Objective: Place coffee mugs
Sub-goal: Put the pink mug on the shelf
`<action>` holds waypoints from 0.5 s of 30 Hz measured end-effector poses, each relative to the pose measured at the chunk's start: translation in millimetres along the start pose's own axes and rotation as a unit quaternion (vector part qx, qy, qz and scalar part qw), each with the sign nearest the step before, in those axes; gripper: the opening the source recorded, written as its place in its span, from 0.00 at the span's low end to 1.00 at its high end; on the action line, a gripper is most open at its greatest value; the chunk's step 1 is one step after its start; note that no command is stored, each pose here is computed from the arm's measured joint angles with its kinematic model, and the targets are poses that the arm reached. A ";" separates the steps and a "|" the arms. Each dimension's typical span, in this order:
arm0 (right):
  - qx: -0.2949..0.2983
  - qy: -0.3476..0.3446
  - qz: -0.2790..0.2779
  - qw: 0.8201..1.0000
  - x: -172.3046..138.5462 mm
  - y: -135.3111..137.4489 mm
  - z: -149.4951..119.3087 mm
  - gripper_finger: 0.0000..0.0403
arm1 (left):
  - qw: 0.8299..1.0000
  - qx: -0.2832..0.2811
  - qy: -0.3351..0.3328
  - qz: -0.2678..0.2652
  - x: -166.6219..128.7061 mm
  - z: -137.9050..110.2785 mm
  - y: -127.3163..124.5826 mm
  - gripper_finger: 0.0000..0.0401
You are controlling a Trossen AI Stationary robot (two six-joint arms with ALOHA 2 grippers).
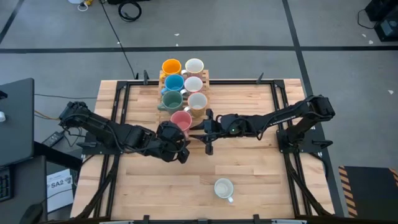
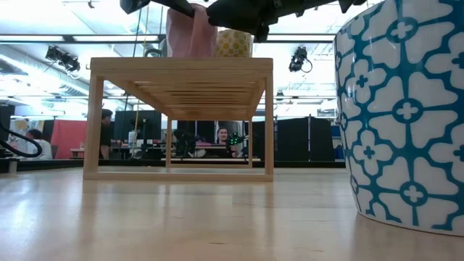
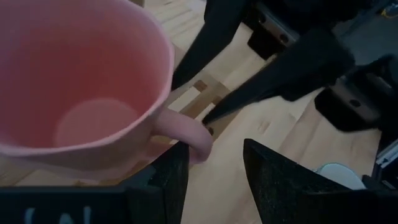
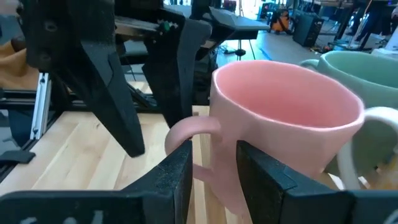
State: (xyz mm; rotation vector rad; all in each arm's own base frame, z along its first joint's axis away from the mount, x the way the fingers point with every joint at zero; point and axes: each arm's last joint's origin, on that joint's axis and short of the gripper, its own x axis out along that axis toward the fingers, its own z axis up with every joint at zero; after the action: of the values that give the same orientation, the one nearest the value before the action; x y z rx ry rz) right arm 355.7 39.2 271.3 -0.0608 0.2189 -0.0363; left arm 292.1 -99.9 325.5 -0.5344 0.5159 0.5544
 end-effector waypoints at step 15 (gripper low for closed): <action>0.000 -0.005 0.016 1.000 15.0 7.0 -12.6 0.32 | 1.000 0.004 0.002 0.007 0.2 -0.2 1.8 0.39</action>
State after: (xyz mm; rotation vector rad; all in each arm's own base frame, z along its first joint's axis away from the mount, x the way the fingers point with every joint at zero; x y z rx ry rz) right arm 367.7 44.9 255.4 -0.0577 0.2092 -0.0048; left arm 291.1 -98.7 324.6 -0.5241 0.5269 0.5642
